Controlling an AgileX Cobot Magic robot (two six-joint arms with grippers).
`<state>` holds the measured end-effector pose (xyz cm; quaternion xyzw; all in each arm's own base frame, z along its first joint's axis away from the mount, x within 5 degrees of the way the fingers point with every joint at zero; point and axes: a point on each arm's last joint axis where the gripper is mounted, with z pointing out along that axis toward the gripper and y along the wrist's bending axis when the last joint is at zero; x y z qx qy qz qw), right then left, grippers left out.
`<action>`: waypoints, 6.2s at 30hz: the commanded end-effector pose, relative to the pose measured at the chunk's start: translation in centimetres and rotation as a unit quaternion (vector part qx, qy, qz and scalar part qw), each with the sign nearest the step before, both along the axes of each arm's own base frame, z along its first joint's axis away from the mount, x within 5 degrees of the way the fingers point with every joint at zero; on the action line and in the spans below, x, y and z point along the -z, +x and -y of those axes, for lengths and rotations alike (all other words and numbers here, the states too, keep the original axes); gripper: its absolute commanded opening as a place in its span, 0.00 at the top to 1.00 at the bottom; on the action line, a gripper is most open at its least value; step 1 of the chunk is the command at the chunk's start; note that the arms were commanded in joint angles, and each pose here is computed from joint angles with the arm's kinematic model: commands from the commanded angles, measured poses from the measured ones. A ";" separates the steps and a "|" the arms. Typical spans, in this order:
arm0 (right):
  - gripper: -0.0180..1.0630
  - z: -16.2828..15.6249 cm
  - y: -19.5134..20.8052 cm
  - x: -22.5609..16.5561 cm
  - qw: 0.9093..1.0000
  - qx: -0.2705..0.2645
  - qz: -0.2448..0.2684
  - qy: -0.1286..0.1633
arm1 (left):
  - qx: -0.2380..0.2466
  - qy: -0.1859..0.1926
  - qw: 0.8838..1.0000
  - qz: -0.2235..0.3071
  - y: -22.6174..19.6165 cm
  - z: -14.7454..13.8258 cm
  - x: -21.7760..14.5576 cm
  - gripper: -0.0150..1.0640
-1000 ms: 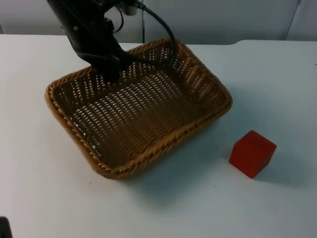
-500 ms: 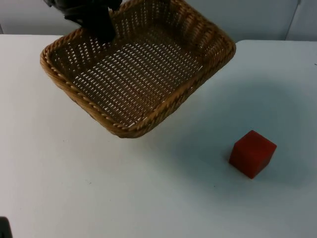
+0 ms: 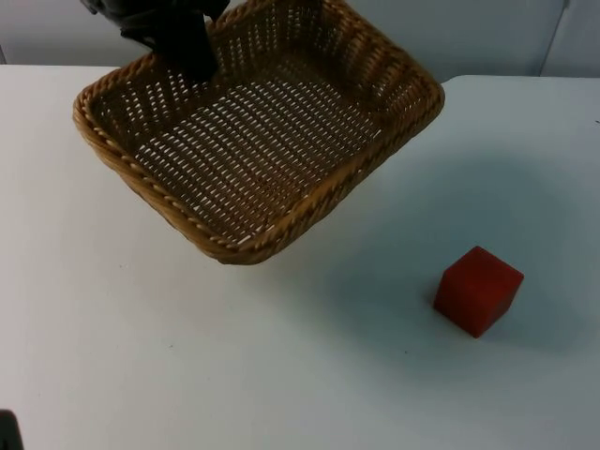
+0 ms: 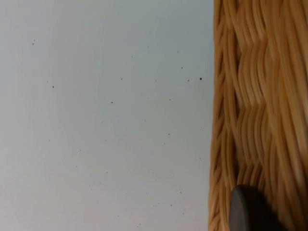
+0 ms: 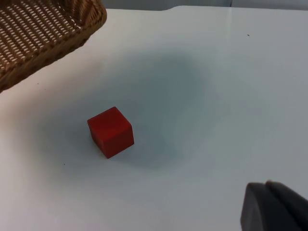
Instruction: Pick up the basket with the left hand and place the cube into the basket with the right hand.
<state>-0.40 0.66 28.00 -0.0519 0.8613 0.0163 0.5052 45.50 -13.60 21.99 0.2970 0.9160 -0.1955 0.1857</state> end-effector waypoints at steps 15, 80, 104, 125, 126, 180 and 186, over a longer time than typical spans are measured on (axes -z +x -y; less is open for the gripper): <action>0.99 0.0 0.1 0.1 1.000 0.005 0.003 0.003 | -0.028 -0.022 0.998 0.050 0.7 0.2 -1.4 0.99; 0.01 -8.9 21.1 8.7 0.927 -0.245 -0.239 -0.154 | -0.048 -0.024 0.995 0.089 1.4 0.1 -1.6 0.99; 0.01 -12.6 29.5 13.2 0.913 -0.260 -0.258 -0.181 | -0.049 -0.025 0.994 0.091 1.5 0.1 -1.6 0.99; 0.19 -13.2 30.7 18.7 0.906 -0.275 -0.262 -0.189 | -0.050 -0.025 0.994 0.092 1.5 0.1 -1.7 0.99; 0.33 -13.3 30.7 18.9 0.905 -0.275 -0.264 -0.190 | -0.050 -0.025 0.994 0.092 1.5 0.1 -1.7 0.99; 0.99 -27.7 35.3 7.3 0.912 -0.377 -0.050 -0.151 | -0.050 -0.025 0.994 0.093 1.5 0.1 -1.7 0.99; 0.99 -28.0 35.4 8.1 0.911 -0.379 -0.053 -0.152 | -0.050 -0.024 0.994 0.093 1.5 0.1 -1.7 0.99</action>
